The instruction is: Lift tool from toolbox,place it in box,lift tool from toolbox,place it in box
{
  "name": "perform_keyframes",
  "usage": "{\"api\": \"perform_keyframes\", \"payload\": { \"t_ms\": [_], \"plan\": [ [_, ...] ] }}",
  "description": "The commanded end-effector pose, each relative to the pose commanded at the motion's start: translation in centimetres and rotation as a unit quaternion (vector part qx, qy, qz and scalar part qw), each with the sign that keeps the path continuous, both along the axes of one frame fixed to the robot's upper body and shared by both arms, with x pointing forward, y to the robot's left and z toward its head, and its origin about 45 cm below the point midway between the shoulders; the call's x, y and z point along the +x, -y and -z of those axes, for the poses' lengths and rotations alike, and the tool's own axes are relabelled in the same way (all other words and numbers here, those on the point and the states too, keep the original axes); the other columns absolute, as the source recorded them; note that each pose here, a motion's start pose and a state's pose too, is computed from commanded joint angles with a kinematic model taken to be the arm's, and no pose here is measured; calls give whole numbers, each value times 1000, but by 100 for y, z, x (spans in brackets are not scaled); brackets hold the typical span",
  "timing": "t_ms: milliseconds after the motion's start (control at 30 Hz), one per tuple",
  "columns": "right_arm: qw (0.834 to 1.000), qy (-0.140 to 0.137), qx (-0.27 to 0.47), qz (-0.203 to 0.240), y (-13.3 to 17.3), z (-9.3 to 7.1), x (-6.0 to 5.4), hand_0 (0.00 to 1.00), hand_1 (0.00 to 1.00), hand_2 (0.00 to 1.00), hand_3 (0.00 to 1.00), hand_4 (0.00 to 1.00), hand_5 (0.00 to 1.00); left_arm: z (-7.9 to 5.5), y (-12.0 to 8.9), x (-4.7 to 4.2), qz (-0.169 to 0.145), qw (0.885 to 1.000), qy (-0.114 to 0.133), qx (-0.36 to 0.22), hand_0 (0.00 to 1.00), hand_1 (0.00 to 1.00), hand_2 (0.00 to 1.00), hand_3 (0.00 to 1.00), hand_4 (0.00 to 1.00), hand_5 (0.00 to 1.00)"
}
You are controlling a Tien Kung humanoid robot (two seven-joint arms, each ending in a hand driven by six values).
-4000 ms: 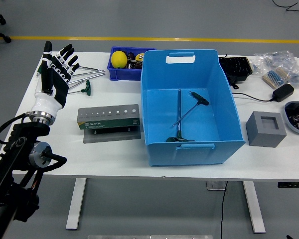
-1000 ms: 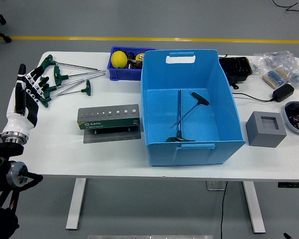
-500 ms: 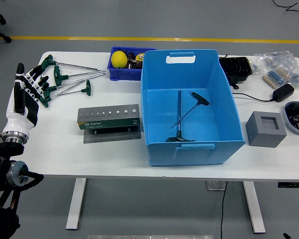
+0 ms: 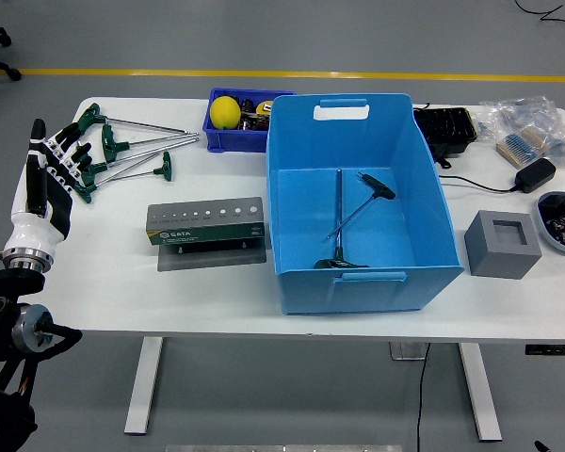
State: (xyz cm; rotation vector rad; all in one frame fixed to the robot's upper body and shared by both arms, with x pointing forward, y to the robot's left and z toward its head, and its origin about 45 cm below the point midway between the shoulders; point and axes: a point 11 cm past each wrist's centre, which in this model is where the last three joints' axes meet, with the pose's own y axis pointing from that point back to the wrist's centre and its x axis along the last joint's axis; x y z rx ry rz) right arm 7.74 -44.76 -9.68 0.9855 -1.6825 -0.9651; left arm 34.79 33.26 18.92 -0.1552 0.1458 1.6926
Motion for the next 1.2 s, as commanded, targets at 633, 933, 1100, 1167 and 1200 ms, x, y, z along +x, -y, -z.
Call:
{"api": "perform_keyframes", "payload": {
  "t_ms": [633, 933, 1100, 1167, 1200],
  "plan": [
    [1000, -8, 2, -5, -24, 16, -40, 715, 695, 765, 677, 924, 803, 21, 13, -11, 5, 1000, -3, 7, 876, 877, 914, 816, 911, 998],
    [1000, -6, 3, -4, -27, 15, -29, 715, 695, 763, 677, 924, 803, 14, 25, -6, 7, 1000, -3, 8, 876, 877, 914, 815, 911, 998],
    [1000, -2, 2, -3, -21, 9, -11, 715, 695, 763, 677, 924, 803, 18, 42, -1, 9, 1000, -3, 8, 876, 877, 914, 815, 911, 998],
    [1000, -2, 2, -3, -22, 9, -9, 716, 695, 763, 678, 924, 801, 11, 48, 3, 10, 1000, -2, 9, 876, 877, 914, 816, 911, 998],
    [1000, -1, 2, -2, -22, 9, -9, 716, 695, 763, 678, 924, 801, 7, 47, 5, 9, 1000, -1, 9, 876, 877, 914, 816, 911, 998]
  ]
}}
